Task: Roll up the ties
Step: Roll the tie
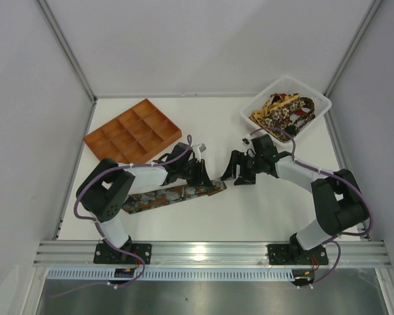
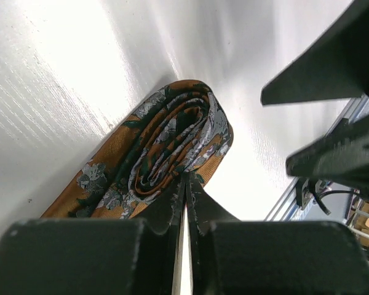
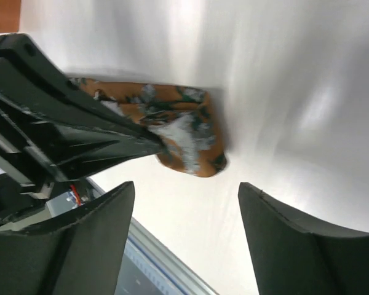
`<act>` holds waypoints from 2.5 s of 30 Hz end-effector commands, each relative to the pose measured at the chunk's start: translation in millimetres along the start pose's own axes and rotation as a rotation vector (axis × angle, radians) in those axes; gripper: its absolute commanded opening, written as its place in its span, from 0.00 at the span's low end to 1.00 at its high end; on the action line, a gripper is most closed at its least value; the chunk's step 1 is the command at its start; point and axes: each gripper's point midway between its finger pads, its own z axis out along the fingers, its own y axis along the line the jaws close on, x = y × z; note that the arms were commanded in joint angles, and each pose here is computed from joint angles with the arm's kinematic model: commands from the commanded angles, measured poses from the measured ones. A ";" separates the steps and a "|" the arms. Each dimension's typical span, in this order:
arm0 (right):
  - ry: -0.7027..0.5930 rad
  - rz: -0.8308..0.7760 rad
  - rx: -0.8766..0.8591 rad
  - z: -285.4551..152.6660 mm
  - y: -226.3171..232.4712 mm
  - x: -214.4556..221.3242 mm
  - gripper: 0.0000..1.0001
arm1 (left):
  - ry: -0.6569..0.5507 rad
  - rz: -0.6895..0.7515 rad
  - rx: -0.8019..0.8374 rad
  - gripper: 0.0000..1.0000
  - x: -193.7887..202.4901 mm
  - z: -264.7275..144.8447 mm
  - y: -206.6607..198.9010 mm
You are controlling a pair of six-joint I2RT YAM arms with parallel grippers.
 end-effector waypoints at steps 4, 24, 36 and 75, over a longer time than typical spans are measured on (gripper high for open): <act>-0.005 -0.115 -0.102 14.6 -6.0 -13.5 0.78 | 0.005 0.004 -0.030 0.08 0.4 4.7 12.4; 0.155 -0.180 -0.255 61.8 -7.7 13.3 0.67 | -0.005 0.004 -0.030 0.08 -0.7 2.8 15.5; 0.155 -0.092 -0.204 61.8 -6.0 8.6 0.26 | -0.021 0.012 -0.021 0.09 -3.6 -3.8 9.8; 0.077 0.053 0.322 -17.5 -54.5 19.0 0.12 | 0.046 -0.003 -0.012 0.14 29.8 6.4 9.6</act>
